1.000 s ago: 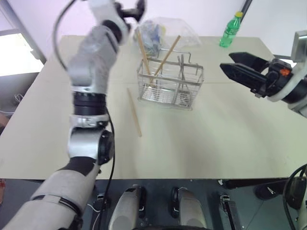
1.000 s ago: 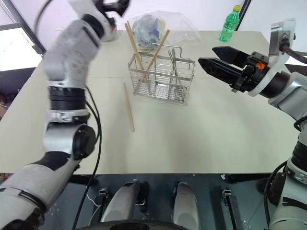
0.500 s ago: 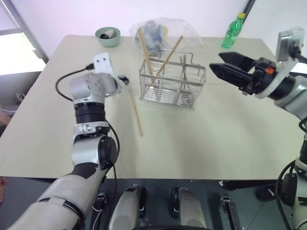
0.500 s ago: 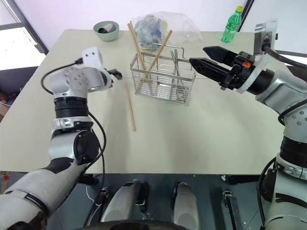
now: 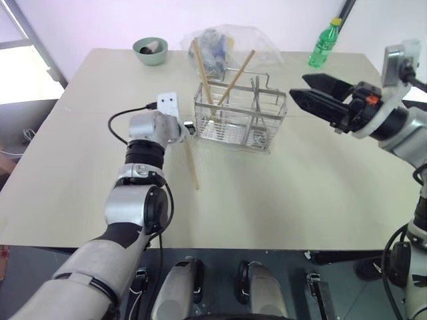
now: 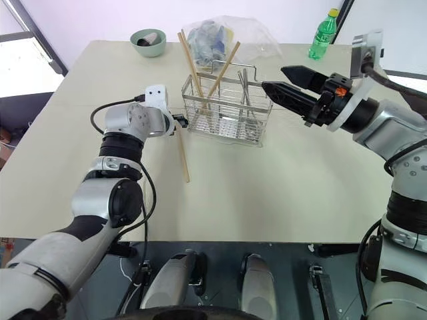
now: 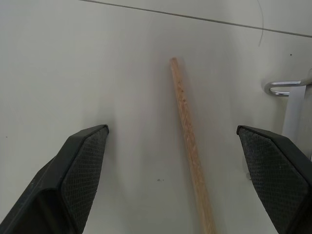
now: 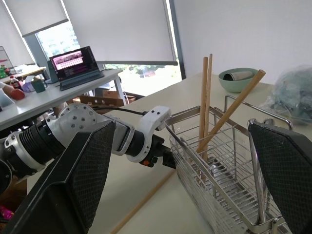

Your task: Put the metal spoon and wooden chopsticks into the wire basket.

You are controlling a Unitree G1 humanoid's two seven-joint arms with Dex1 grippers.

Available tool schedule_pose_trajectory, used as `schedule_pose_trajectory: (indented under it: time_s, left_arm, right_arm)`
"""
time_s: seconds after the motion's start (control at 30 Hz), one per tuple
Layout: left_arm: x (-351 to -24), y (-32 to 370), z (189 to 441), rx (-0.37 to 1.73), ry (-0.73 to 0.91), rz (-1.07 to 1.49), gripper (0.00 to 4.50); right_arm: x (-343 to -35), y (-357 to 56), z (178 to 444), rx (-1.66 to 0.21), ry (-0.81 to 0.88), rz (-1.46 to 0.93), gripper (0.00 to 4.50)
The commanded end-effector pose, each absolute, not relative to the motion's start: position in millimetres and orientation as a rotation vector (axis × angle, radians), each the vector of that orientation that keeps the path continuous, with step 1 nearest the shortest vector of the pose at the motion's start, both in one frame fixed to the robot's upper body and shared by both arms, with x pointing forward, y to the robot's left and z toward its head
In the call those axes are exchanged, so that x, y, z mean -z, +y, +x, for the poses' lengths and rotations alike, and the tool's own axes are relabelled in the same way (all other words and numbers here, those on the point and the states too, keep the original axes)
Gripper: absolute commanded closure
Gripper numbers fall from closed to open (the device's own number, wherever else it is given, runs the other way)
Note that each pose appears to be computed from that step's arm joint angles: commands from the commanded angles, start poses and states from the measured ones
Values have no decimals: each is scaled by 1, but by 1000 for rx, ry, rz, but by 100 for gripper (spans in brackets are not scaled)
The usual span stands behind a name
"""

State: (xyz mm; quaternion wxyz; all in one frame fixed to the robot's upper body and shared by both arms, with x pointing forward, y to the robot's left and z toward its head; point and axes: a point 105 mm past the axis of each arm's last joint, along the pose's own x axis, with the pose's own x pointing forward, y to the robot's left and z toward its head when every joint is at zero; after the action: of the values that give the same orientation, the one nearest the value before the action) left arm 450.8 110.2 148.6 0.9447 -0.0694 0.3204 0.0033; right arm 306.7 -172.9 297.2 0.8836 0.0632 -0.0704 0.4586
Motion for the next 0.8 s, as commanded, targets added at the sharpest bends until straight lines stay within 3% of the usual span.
schedule_pose_trajectory:
  time_s: [0.03,0.13,0.33,0.57,0.8]
  left_arm:
    - [-149,100,452,44,666,-169,30]
    - [-150,100,453,50,664,-175,133]
    - [-154,99,455,38,647,-188,446]
    - [-159,117,460,-16,597,-153,446]
    - [-253,190,481,-199,106,-129,446]
  right_arm:
    - [-313,-177,298,-946,-233,110,0]
    - [-313,-179,298,-936,-235,111,0]
    - [-312,-180,298,-930,-231,108,0]
    - [-310,-181,299,-928,-222,100,0]
    - [-300,-189,295,-930,-148,43,0]
